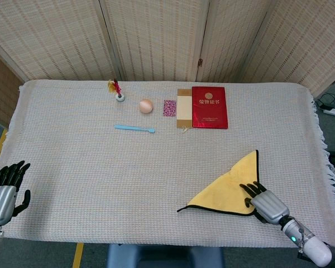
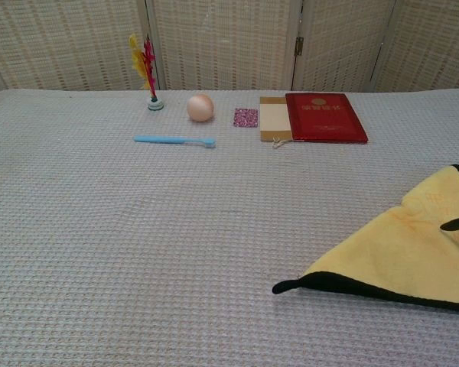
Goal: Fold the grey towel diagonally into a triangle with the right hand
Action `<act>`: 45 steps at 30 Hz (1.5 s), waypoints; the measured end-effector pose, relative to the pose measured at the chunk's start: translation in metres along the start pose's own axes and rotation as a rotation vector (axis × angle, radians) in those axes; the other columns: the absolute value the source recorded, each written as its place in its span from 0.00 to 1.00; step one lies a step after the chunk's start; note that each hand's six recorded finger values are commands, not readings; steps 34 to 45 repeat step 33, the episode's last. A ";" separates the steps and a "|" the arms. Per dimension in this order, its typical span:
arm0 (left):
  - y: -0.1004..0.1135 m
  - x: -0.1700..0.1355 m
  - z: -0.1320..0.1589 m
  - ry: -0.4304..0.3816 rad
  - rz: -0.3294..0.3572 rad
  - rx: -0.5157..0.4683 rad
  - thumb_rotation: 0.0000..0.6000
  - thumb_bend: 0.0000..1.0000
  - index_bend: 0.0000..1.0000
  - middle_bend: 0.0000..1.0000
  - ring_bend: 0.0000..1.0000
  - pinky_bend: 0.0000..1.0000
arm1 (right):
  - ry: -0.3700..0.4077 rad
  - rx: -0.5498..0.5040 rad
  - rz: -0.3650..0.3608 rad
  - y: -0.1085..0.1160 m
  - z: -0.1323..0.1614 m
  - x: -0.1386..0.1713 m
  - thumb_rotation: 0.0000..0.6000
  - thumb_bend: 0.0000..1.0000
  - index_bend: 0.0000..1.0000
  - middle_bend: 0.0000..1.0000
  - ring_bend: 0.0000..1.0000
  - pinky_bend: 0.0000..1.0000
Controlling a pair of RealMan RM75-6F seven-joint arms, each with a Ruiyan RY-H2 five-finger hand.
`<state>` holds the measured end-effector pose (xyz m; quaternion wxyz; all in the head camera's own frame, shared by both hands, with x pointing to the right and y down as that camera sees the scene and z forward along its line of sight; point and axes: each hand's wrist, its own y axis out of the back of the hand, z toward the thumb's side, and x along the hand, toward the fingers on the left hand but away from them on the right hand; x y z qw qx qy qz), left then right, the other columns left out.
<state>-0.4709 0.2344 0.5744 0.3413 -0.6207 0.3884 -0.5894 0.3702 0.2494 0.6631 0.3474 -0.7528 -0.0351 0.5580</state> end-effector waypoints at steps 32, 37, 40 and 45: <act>-0.005 -0.008 0.012 -0.053 -0.028 0.005 1.00 0.64 0.00 0.06 0.00 0.00 | -0.313 -0.214 -0.460 0.058 -0.039 0.086 1.00 0.52 0.00 0.00 0.00 0.00; -0.005 -0.008 0.013 -0.055 -0.029 0.005 1.00 0.64 0.00 0.06 0.00 0.00 | -0.329 -0.193 -0.459 0.056 -0.039 0.089 1.00 0.52 0.00 0.00 0.00 0.00; -0.005 -0.008 0.013 -0.055 -0.029 0.005 1.00 0.64 0.00 0.06 0.00 0.00 | -0.329 -0.193 -0.459 0.056 -0.039 0.089 1.00 0.52 0.00 0.00 0.00 0.00; -0.005 -0.008 0.013 -0.055 -0.029 0.005 1.00 0.64 0.00 0.06 0.00 0.00 | -0.329 -0.193 -0.459 0.056 -0.039 0.089 1.00 0.52 0.00 0.00 0.00 0.00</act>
